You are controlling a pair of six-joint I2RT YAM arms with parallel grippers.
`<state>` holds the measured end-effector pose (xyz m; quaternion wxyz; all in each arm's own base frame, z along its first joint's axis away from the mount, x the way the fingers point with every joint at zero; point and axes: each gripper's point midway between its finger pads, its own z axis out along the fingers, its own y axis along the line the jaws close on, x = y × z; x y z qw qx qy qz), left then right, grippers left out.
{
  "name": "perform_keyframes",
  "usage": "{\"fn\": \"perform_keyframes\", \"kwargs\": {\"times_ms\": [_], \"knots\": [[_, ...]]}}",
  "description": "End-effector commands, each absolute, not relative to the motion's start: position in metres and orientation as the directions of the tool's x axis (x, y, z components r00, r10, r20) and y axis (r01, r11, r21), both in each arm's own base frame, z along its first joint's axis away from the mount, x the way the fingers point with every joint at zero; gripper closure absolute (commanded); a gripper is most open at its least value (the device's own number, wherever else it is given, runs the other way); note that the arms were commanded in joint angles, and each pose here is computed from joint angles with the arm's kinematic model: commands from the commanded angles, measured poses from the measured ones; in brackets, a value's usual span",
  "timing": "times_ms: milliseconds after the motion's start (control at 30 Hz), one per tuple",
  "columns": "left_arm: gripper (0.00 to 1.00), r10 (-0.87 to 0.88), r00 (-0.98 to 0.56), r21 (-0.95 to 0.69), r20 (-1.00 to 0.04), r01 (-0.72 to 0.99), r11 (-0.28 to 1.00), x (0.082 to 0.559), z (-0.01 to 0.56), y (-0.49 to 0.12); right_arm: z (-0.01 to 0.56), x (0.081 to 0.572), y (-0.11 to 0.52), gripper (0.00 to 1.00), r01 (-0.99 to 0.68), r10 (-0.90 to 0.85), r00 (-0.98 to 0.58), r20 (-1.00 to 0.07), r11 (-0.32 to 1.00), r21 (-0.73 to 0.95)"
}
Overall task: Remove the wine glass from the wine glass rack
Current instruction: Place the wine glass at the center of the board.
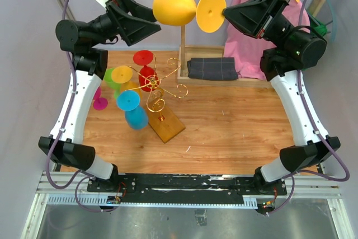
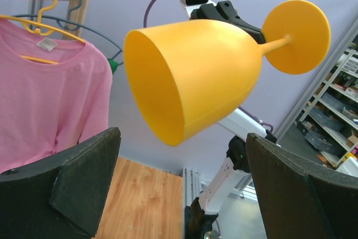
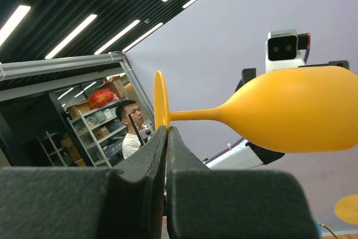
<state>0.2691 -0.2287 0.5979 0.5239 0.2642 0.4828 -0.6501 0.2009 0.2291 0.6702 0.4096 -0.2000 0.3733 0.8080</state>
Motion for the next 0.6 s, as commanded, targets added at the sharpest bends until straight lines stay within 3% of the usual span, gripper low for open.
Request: {"fn": "perform_keyframes", "kwargs": {"times_ms": [0,233,567], "knots": [[0.01,-0.454,-0.258,-0.275,-0.853,0.961,-0.029,0.255,0.617,-0.23,0.675,0.179,0.228,0.99,-0.826,0.522,-0.558,-0.646,-0.428,0.367],[0.06,-0.483,-0.236,-0.209,-0.843,0.972,-0.111,0.227,0.628,-0.226,0.673,0.173,0.226,0.99,-0.82,0.517,-0.558,-0.649,-0.465,0.334],[0.23,-0.496,-0.217,-0.162,-0.841,0.975,-0.152,0.209,0.633,-0.222,0.669,0.175,0.226,0.99,-0.805,0.511,-0.568,-0.646,-0.506,0.308]]}}
